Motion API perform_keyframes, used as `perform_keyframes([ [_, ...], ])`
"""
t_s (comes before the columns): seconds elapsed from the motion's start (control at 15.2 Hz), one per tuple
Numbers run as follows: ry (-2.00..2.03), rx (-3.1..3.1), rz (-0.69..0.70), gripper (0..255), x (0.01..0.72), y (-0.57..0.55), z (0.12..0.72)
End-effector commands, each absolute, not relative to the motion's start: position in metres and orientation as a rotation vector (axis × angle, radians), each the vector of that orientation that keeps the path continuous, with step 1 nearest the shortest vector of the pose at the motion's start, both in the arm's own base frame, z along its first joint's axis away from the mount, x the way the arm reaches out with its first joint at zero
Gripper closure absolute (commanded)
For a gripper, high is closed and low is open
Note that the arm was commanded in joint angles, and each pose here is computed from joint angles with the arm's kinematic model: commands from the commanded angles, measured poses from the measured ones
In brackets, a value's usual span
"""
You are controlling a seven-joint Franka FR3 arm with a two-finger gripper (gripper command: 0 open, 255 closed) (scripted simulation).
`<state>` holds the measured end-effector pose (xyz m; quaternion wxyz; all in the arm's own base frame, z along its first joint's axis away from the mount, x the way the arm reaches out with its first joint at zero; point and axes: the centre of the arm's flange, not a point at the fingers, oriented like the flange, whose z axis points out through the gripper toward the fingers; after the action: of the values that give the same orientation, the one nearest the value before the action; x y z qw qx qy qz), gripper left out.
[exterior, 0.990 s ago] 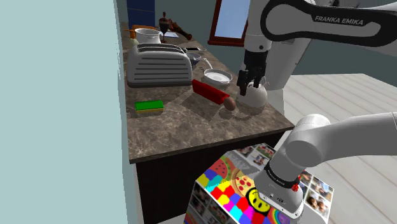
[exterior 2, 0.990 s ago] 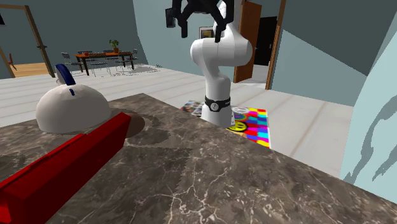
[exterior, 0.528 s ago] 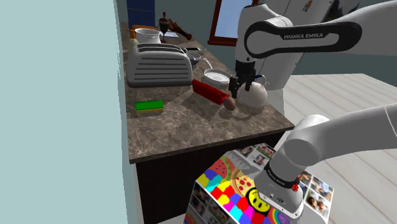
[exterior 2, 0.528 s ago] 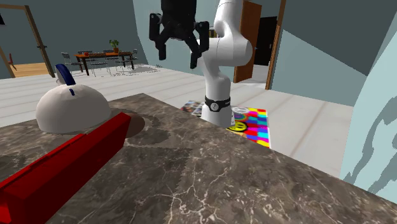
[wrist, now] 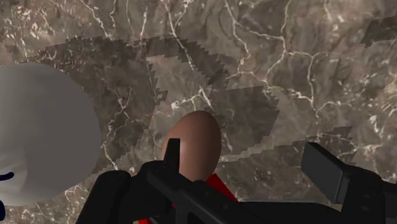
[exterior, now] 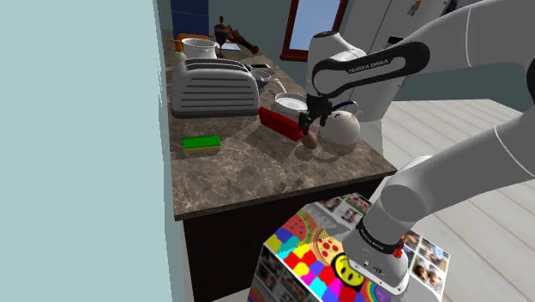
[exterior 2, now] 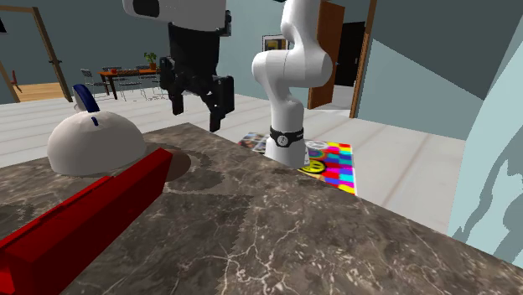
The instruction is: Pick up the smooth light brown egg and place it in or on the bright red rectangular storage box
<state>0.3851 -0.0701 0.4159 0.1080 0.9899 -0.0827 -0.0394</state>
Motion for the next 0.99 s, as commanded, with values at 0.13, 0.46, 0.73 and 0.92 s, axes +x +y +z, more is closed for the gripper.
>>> perform_keyframes([
  [0.13,-0.274,2.883,-0.078,0,0.415,-0.097,0.385],
  [0.46,-0.298,2.86,-0.053,0,0.435,-0.119,0.357],
  [0.73,-0.298,2.86,-0.053,0,0.433,-0.125,0.337],
  [0.92,-0.298,2.86,-0.053,0,0.433,-0.128,0.324],
])
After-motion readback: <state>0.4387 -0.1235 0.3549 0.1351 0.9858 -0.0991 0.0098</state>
